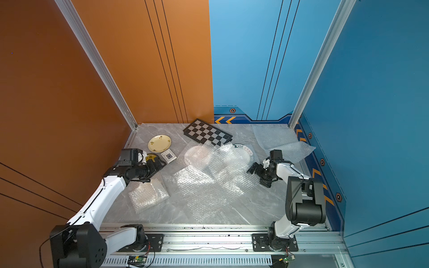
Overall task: Unpack dinner plates from bubble wrap
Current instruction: Pick up the bubble wrap from the center of the board.
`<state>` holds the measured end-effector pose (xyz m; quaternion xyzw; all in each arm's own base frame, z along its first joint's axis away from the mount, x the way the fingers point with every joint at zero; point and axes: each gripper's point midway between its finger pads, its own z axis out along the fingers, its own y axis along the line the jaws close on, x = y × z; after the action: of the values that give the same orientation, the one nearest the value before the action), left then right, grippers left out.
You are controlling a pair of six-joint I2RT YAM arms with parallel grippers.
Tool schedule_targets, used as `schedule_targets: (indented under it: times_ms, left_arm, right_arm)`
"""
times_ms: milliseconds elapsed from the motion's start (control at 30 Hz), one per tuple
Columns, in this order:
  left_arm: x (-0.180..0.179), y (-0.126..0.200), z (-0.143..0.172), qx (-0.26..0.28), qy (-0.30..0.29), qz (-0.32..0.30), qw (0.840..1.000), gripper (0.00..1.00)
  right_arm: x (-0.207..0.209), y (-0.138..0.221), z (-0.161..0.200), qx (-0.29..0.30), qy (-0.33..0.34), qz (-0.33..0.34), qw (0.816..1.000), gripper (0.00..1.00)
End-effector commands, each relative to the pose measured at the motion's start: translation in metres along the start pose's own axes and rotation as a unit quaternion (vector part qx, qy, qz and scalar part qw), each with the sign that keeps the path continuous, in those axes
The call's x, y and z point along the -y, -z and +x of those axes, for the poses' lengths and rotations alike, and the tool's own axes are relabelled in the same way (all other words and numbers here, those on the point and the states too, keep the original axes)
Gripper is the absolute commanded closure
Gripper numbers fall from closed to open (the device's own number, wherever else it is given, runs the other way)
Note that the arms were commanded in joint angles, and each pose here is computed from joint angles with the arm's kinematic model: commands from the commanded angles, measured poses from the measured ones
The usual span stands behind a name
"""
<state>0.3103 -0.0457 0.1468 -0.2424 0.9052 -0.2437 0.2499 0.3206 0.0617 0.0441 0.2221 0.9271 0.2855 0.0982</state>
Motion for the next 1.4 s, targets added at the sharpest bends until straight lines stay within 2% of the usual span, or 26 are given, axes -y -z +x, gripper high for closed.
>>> schedule_targets:
  times_ms: [0,233,333,467,500,833,1233,1367]
  left_arm:
    - [0.006,0.001,0.006,-0.012,0.000,0.013,1.000,0.04]
    - [0.009,-0.003,0.006,-0.019,-0.003,0.015,1.000,0.02]
    - [0.009,-0.003,0.006,-0.021,-0.003,0.014,1.000,0.01]
    - [0.009,-0.005,0.006,-0.023,-0.006,0.014,1.000,0.01]
    - [0.008,-0.006,0.007,-0.025,-0.006,0.012,1.000,0.01]
    - [0.009,-0.008,0.009,-0.033,-0.009,0.017,0.999,0.00]
    - [0.007,-0.013,0.018,-0.051,-0.009,0.021,0.998,0.02]
    - [0.005,-0.015,0.022,-0.057,-0.006,0.023,0.998,0.02]
  right_arm:
    - [-0.015,-0.015,0.004,-0.001,0.009,-0.048,0.999,0.03]
    - [-0.040,-0.020,0.022,-0.003,0.030,-0.095,0.995,0.14]
    - [-0.048,-0.013,0.028,0.012,0.030,-0.116,0.993,0.23]
    - [-0.054,-0.005,0.037,0.025,0.023,-0.131,0.991,0.57]
    - [-0.055,-0.003,0.039,0.028,0.023,-0.131,0.991,0.63]
    - [-0.105,0.043,0.036,0.088,0.052,-0.149,0.984,1.00]
    - [-0.184,0.153,0.003,0.185,0.043,-0.219,0.957,1.00]
    - [-0.185,0.182,-0.029,0.223,-0.019,-0.218,0.950,1.00]
